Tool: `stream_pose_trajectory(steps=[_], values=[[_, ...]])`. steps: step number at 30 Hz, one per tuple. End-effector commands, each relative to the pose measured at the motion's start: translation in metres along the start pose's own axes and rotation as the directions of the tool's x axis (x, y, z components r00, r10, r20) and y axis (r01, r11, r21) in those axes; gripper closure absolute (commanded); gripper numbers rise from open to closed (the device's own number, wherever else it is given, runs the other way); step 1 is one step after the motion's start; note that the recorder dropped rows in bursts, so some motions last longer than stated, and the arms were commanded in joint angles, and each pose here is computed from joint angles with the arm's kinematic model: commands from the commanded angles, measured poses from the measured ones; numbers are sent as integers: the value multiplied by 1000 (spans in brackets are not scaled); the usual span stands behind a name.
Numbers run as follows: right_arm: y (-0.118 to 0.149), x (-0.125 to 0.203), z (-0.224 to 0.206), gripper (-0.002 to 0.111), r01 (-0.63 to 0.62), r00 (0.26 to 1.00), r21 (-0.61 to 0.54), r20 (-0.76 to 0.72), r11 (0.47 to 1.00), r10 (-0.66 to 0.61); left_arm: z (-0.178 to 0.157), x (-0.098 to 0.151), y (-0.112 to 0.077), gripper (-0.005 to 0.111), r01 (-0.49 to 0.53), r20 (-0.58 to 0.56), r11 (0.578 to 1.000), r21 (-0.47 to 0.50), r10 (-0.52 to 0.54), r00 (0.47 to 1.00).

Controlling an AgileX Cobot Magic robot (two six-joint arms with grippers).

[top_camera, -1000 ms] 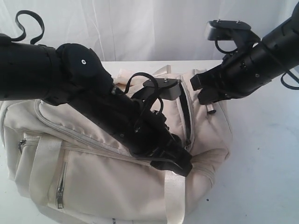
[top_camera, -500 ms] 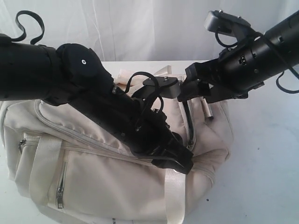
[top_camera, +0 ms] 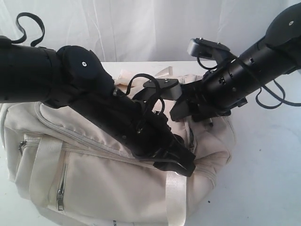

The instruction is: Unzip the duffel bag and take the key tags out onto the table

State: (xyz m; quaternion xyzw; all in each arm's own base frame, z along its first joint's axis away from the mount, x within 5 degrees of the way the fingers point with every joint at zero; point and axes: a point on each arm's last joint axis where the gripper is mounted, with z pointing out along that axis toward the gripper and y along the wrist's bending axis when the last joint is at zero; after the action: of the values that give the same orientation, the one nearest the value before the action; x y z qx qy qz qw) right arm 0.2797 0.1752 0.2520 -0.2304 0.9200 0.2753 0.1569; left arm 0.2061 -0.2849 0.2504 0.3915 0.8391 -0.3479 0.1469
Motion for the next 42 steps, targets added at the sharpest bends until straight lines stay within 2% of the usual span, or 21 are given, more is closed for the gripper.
stream_pose_trajectory(steps=[1, 4, 6, 11, 21, 30, 37, 42], values=[[-1, 2, 8, 57, 4, 1000, 1, -27, 1000, -4, -2, -1, -7, 107, -8, 2, 1000, 30, 8, 1000], [-3, 2, 10, 63, 2, 1000, 4, -27, 1000, -2, -2, -1, -7, 107, -25, 6, 999, 34, 25, 1000], [-3, 1, 11, 73, 1, 1000, 6, -23, 1000, -1, -2, -1, -7, 107, -25, 6, 999, 34, 25, 1000], [-5, -1, 10, 109, 0, 1000, 21, 1, 1000, 0, -2, -1, -7, 107, -25, 0, 999, 39, 25, 1000], [-8, -6, -19, 108, -7, 995, 45, 98, 999, 2, -1, 5, -7, 107, -18, -35, 998, 54, 19, 999], [-6, -5, -25, 108, 0, 994, 42, 107, 999, -4, 2, 18, -6, 107, -17, -117, 997, 72, 25, 993], [-5, -5, -25, 108, 0, 995, 38, 99, 999, -4, 5, 37, 3, 107, -5, -237, 1000, 8, 6, 972], [-5, -4, -25, 108, 2, 996, 37, 93, 999, -5, 5, 45, 7, 107, -1, -257, 1000, -14, -2, 966]])
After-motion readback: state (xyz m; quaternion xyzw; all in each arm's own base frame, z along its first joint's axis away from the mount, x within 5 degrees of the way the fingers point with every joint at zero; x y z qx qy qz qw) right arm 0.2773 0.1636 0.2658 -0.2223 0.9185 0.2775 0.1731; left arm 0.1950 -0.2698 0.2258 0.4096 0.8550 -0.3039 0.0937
